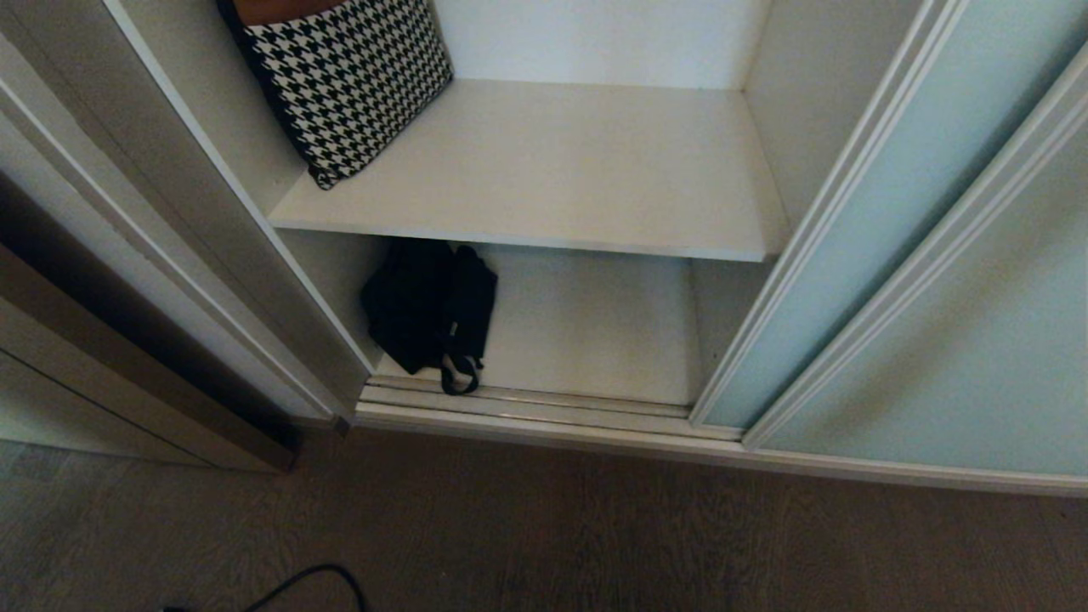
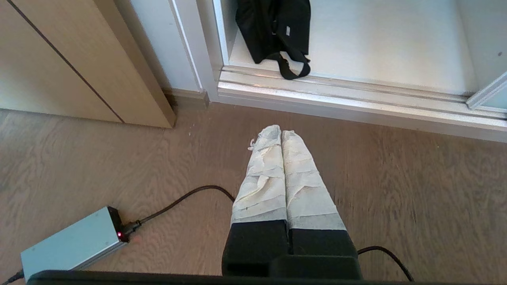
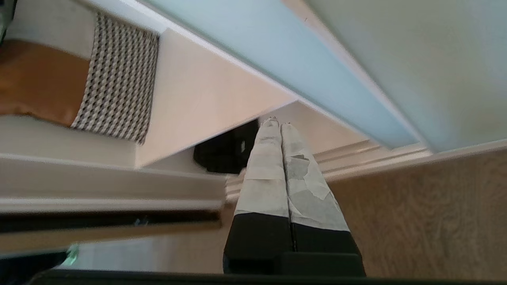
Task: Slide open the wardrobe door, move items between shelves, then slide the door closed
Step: Close the door
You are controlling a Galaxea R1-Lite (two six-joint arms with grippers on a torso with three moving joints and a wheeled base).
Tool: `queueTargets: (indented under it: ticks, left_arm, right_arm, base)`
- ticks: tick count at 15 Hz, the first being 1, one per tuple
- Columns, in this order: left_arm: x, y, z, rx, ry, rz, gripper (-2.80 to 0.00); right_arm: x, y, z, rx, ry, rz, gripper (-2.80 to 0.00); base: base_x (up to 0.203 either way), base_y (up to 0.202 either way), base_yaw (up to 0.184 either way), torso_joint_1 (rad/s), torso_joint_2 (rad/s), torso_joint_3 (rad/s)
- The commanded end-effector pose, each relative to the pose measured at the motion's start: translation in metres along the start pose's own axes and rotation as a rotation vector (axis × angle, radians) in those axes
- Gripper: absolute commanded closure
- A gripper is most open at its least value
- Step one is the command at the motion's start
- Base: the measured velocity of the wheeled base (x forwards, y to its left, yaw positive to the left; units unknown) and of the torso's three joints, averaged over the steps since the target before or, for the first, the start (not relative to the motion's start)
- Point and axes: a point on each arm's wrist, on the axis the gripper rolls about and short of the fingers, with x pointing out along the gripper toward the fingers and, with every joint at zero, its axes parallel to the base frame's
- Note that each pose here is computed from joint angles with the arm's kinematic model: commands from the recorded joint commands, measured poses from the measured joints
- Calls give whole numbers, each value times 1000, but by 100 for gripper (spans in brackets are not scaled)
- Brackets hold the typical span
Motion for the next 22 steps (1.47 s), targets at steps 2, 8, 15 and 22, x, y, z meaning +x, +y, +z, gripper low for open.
queueTargets:
  ticks: [2,8,15,22]
  left_arm:
    - [0,0,0,0,1,0,0]
    - [0,0,0,0,1,0,0]
    - [0,0,0,0,2,0,0]
    - [0,0,0,0,3,0,0]
  right_arm:
    - [29,-12,8,16,20,-2,0]
    - [58,-28,18,17,5,-16,0]
    - [78,-44,25,29,6,-52,0]
    - [104,-53,28,11,-9,-13,0]
  base:
    - [0,0,0,0,0,0]
    - [0,0,0,0,0,0]
    - [0,0,0,0,0,0]
    - [0,0,0,0,0,0]
